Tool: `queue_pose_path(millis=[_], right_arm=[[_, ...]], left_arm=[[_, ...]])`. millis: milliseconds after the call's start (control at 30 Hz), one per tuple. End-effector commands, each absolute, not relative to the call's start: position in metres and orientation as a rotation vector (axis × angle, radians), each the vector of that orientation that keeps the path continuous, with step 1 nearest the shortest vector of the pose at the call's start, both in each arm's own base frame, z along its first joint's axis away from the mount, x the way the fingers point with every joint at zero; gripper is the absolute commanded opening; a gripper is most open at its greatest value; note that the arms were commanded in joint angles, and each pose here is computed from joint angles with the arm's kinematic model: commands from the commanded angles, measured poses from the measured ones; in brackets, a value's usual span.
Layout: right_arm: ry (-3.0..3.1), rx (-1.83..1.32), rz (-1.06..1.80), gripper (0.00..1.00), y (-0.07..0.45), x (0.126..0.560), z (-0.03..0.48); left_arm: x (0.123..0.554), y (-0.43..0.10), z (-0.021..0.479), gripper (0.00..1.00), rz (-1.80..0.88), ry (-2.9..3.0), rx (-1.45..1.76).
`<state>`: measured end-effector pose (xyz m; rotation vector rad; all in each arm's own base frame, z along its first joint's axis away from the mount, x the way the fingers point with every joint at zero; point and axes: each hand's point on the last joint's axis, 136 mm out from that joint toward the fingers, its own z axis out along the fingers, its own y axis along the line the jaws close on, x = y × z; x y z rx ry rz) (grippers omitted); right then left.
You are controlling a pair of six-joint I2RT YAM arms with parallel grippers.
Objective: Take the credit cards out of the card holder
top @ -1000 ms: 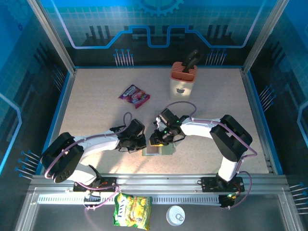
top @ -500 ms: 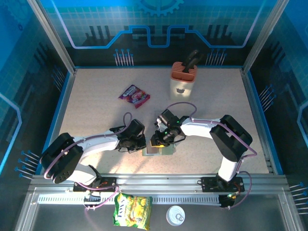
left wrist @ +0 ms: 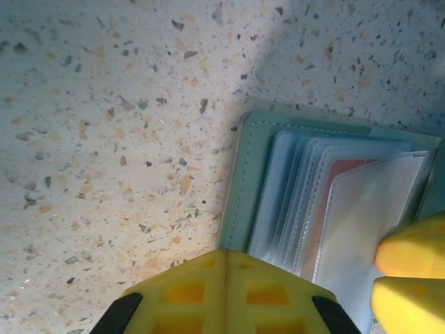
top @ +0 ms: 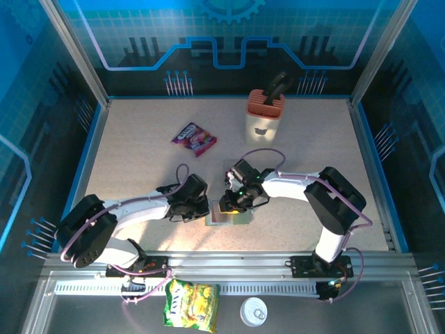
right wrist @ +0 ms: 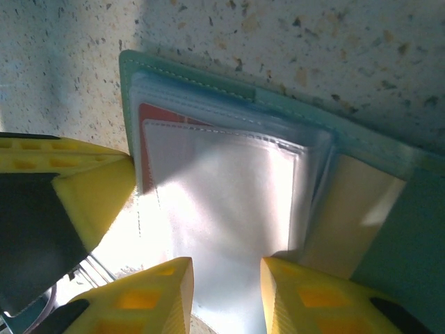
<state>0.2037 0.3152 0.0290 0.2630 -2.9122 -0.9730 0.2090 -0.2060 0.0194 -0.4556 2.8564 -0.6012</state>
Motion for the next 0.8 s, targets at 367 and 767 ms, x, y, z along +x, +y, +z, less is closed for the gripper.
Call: queue_pose_path(millis=[367,767], right_arm=[[-2.883,0.222,-0.987,0.32,0.309,0.197,0.025],[-2.855,0.2,-1.083,0.32,0.313,0.196,0.026]], left_arm=[[0.223,-0.216,0.065,0.02,-0.792,2.641,-0.389],[0.208,-0.235,0.046,0.28,-0.953,2.736,-0.556]])
